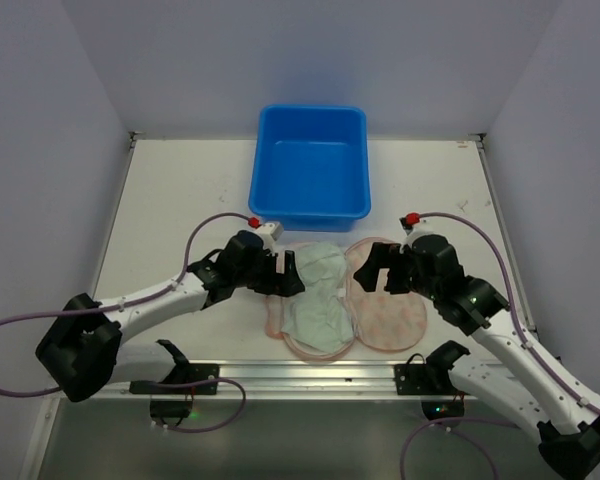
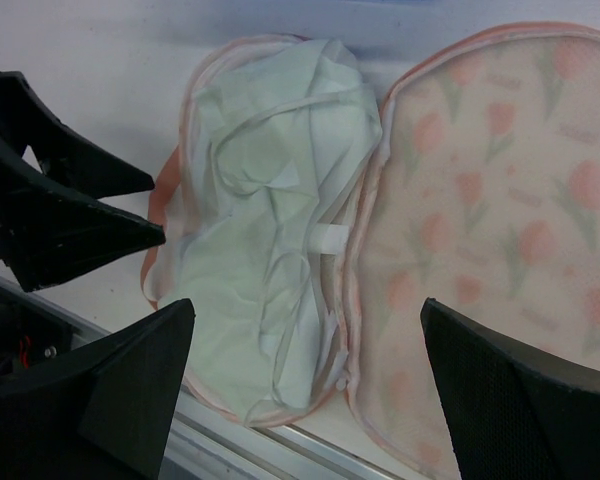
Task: Unzip the laundry bag and remove the bra
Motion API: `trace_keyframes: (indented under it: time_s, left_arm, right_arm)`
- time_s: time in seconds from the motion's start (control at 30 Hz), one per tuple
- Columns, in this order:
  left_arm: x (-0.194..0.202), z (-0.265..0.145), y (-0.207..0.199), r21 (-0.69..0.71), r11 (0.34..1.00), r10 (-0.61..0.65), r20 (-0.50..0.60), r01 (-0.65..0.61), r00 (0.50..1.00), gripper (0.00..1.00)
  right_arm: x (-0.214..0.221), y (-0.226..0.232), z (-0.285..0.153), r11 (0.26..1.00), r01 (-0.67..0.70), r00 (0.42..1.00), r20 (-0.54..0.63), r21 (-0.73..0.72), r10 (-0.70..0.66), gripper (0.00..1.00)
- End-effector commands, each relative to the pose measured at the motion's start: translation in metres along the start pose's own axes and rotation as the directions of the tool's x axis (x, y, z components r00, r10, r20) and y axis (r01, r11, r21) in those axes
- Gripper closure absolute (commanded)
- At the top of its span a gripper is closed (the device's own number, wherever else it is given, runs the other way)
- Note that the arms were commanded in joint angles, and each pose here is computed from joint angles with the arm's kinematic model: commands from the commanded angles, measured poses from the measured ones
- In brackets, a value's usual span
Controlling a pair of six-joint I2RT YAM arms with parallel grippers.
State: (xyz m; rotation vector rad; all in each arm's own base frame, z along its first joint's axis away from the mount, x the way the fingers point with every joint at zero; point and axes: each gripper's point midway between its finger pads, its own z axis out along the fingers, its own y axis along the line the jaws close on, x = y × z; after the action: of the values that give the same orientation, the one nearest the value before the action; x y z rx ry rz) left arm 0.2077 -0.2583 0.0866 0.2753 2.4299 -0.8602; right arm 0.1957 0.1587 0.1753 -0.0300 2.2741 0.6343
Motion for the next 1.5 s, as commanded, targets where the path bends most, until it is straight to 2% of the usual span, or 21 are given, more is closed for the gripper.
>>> trace_keyframes:
  time_s: [0.0, 0.43, 0.87, 1.3, 1.47]
  left_arm:
    - [-0.014, 0.012, -0.013, 0.044, 0.999, -0.017, 0.043, 0.015, 0.999, 0.07]
    - [-0.001, 0.041, 0.001, 0.008, 1.0, -0.017, -0.006, 0.017, 1.0, 0.11]
    - [0.004, 0.046, -0.003, 0.031, 0.999, -0.007, -0.012, 0.008, 1.0, 0.18]
    - [0.014, 0.05, -0.001, 0.022, 0.999, -0.028, -0.039, 0.029, 0.999, 0.21]
    - [0.022, 0.053, 0.001, 0.022, 0.999, -0.046, -0.063, 0.048, 0.997, 0.28]
  right_arm:
    - [-0.007, 0.011, -0.002, 0.998, 0.024, 0.999, 0.034, -0.066, -0.022, 0.03]
    - [0.001, 0.002, -0.001, 0.999, 0.027, 0.999, 0.032, -0.043, -0.026, 0.02]
    - [0.004, 0.0, 0.0, 0.999, 0.028, 0.999, 0.03, -0.036, -0.027, 0.02]
    - [0.006, -0.003, 0.0, 0.999, 0.027, 0.999, 0.029, -0.032, -0.026, 0.02]
    - [0.007, -0.004, 0.001, 0.999, 0.027, 0.999, 0.028, -0.028, -0.026, 0.02]
